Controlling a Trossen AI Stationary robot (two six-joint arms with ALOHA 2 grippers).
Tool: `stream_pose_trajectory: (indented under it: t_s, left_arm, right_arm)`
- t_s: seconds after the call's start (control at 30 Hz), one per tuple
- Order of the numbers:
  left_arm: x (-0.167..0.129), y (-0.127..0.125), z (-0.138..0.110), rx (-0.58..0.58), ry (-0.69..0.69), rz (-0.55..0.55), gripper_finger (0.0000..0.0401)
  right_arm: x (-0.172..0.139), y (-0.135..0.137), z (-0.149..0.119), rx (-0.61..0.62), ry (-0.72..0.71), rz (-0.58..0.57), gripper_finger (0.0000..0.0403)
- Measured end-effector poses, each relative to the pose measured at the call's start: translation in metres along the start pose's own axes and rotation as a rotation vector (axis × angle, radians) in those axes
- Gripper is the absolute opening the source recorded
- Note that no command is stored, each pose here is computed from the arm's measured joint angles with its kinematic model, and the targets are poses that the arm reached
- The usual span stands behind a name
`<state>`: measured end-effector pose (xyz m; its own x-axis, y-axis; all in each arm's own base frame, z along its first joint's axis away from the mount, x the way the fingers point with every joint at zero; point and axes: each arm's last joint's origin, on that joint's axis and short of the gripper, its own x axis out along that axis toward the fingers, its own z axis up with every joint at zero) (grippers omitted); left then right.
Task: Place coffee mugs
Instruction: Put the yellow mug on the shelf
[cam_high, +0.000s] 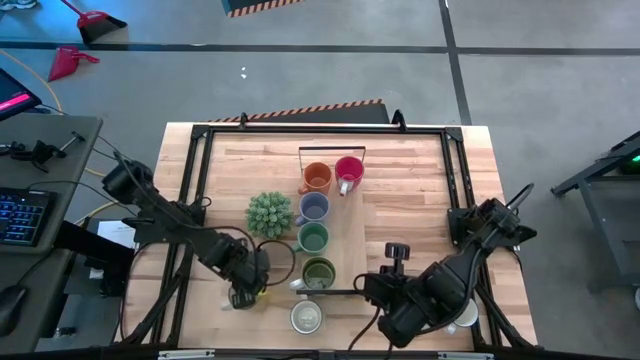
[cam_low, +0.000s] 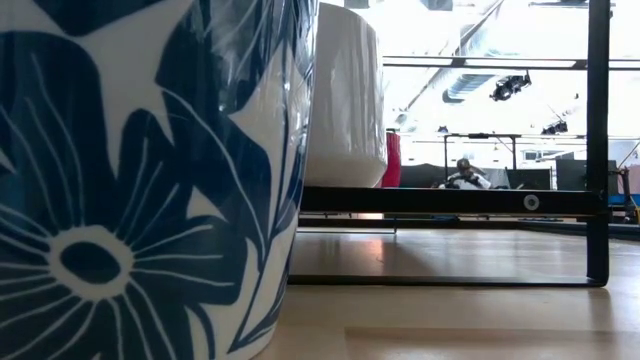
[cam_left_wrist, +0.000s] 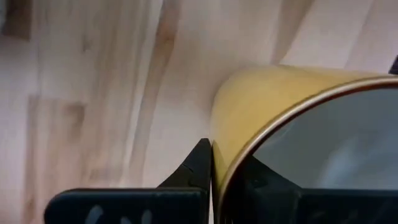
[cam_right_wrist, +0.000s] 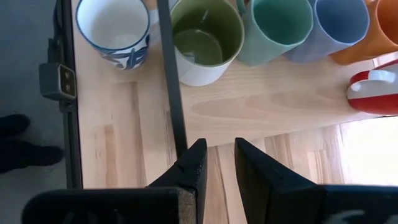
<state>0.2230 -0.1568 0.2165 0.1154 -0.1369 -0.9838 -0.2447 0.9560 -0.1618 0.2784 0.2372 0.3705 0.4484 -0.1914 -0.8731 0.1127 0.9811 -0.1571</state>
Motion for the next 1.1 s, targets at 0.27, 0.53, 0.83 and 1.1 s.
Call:
stream_pose_trajectory:
  t_s: [0.27,0.53,0.83,1.1]
  left_arm:
    - [-0.055,0.004,0.001,-0.009,-0.008,0.052,0.0010]
    - [-0.115,0.010,0.024,-0.008,-0.153,0.070,0.0009]
    - [-0.132,0.013,0.032,-0.017,-0.180,0.042,0.0009]
    - [-0.146,0.021,0.059,0.006,-0.286,0.089,0.0009]
  right_arm:
    - [-0.003,0.004,-0.004,-0.017,-0.020,-0.008,0.0060]
    - [-0.004,0.003,-0.003,0.005,-0.062,-0.049,0.0060]
    - [-0.004,0.003,-0.003,0.027,-0.063,-0.048,0.0060]
    - [-0.002,-0.001,0.001,0.064,-0.098,-0.090,0.0060]
